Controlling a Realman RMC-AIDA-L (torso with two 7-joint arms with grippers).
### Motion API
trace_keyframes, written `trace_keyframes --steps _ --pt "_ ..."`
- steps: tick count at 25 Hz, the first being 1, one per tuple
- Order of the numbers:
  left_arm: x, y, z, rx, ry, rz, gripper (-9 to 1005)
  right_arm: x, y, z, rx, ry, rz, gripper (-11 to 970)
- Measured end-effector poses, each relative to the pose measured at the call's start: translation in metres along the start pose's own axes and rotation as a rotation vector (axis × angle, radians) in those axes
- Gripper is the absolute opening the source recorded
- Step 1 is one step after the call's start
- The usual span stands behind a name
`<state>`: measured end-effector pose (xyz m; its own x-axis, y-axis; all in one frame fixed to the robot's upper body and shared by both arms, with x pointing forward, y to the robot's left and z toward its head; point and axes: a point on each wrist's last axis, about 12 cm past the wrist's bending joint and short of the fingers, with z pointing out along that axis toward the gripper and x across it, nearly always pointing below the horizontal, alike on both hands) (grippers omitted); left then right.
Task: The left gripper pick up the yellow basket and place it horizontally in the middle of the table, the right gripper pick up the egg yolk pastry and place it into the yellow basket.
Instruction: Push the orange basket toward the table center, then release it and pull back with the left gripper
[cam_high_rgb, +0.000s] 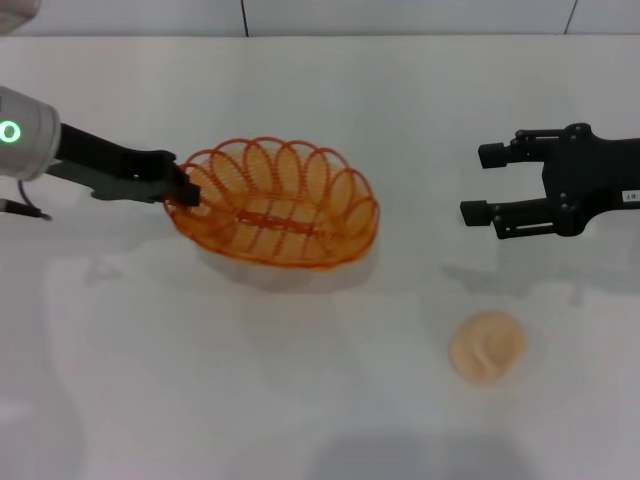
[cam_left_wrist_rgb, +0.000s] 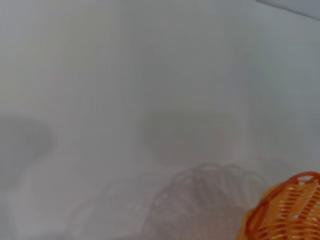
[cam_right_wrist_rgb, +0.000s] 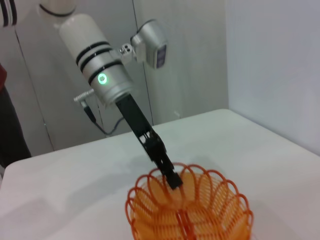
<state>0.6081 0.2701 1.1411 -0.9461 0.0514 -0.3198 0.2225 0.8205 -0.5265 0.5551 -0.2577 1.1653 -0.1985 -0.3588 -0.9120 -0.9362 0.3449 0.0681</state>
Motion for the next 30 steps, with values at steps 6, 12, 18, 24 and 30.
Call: trace_keyframes --steps 6,12,18,24,30 --pt "0.006 -0.003 0.016 0.045 0.008 -0.042 87 0.000 0.001 -0.002 -0.003 -0.004 0.004 740" --pt "0.012 -0.004 0.027 0.060 0.020 -0.066 87 0.002 0.002 -0.003 -0.014 -0.001 0.007 740" --pt "0.017 -0.002 0.033 0.070 0.026 -0.097 87 0.002 0.004 -0.003 -0.027 0.001 0.004 739" --pt "0.018 -0.001 0.036 0.049 0.034 -0.087 87 0.002 0.005 -0.003 -0.031 0.002 0.003 738" --pt "0.015 0.001 0.036 0.013 0.028 -0.064 86 0.002 0.005 -0.003 -0.038 0.002 0.002 737"
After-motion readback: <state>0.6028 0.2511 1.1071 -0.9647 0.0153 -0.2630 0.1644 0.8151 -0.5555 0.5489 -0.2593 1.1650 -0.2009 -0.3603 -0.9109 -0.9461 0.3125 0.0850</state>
